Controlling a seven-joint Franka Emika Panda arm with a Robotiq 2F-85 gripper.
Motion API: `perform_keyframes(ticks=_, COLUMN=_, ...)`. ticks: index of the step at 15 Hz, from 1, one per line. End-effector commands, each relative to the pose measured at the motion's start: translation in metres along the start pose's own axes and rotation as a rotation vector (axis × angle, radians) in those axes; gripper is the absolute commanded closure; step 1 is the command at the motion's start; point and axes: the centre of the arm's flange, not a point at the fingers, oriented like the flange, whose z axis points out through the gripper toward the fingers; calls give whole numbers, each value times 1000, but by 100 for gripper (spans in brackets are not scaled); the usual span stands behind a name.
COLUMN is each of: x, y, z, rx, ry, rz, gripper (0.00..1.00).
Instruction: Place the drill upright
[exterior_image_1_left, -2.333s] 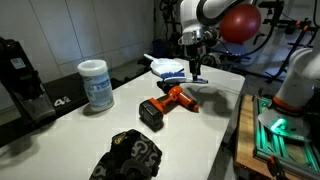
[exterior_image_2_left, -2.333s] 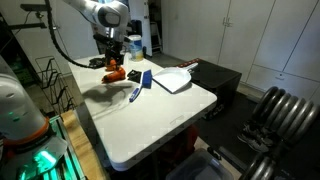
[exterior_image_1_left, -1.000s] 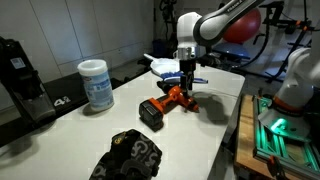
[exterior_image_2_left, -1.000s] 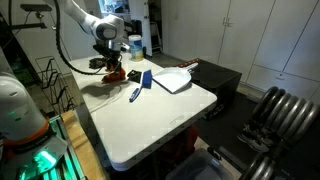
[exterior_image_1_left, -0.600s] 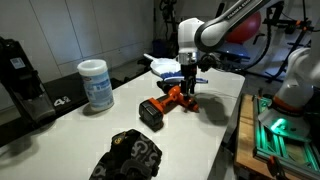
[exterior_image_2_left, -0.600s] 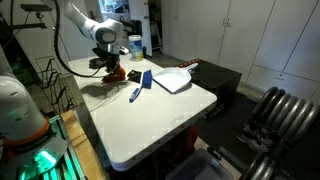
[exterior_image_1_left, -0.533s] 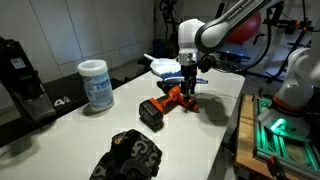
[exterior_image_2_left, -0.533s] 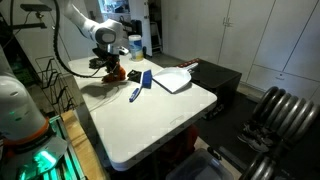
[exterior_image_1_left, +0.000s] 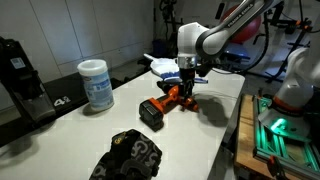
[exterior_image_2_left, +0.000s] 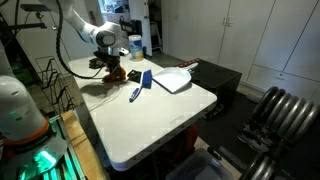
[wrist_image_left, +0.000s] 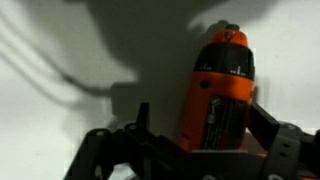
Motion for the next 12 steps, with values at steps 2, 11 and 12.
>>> perform_keyframes(ticks=2, x=7, y=-6, z=11, rx=-54, ry=32, rz=12, gripper=42)
perform_keyframes(ticks=11, x=10, y=1, z=-8, rx=-95, ry=31, rz=8, gripper=66)
perform_keyframes(ticks=12, x=8, y=0, z=-15, rx=-106, ry=23, rz=5, gripper=66)
